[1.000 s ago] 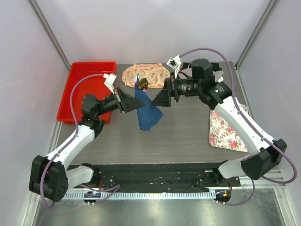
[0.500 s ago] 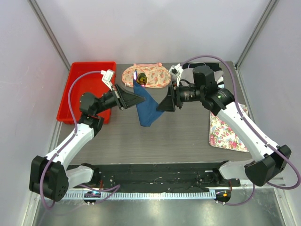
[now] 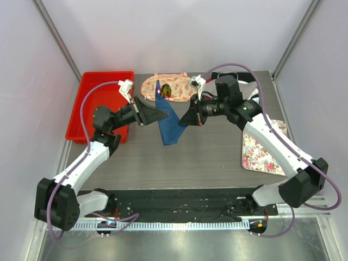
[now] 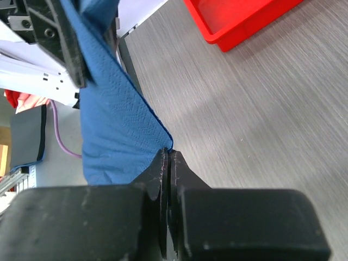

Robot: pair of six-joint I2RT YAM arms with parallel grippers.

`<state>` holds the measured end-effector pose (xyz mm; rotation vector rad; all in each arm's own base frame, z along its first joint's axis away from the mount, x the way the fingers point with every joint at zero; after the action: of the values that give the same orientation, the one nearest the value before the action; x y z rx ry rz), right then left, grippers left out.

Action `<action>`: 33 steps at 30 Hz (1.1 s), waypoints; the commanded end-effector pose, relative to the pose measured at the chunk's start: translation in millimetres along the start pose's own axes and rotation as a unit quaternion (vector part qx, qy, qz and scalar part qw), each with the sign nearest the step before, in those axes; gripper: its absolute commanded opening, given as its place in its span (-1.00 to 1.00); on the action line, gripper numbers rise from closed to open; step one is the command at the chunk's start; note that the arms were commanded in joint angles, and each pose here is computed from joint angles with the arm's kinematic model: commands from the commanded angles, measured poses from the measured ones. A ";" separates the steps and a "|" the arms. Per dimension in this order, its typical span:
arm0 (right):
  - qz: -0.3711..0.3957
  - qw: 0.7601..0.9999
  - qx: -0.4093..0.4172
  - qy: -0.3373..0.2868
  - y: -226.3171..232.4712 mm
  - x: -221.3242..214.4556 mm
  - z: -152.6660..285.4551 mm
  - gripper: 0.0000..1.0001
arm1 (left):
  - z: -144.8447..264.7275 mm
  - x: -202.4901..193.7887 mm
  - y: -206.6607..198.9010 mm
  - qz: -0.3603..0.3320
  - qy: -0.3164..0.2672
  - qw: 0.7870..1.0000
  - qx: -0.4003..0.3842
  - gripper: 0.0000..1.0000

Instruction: Place the utensils on the paper napkin and roll it up

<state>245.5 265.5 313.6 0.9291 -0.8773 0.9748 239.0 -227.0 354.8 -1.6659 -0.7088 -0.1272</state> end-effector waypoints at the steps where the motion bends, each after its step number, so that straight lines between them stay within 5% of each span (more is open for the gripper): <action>1: 0.024 0.999 -0.021 -0.019 -17.9 11.6 -9.6 -0.98 | -4.5 15.6 -55.2 -0.063 -0.017 0.995 -0.071 -1.00; 12: 0.029 0.999 -0.033 -0.018 -21.1 13.9 -20.8 -0.90 | -9.2 15.7 -58.0 -0.062 -0.017 0.995 -0.074 -1.00; 17: -0.008 0.999 -0.051 -0.009 -19.8 15.4 5.5 -0.08 | -5.0 22.5 -47.7 -0.063 -0.034 0.996 -0.058 -1.00; 22: -0.045 0.997 -0.043 -0.033 -3.5 22.7 30.3 0.52 | -5.4 27.3 -40.5 -0.066 -0.040 0.996 -0.049 -1.00; 33: -0.134 0.987 0.063 -0.056 33.4 26.0 31.2 0.59 | -4.9 34.8 -32.3 -0.063 -0.053 0.996 -0.034 -1.00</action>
<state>234.6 247.4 345.5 1.0456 -0.8302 0.7841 249.0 -223.0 366.4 -1.6698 -0.7612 -0.1008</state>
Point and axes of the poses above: each gripper's point midway between its finger pads, its own z axis back along the fingers, its own y axis along the line the jaws close on, x = y × z, the point moved 3 cm from there along z, back along the fingers, and after that the axes turned 15 degrees about z, right-handed, at the moved point
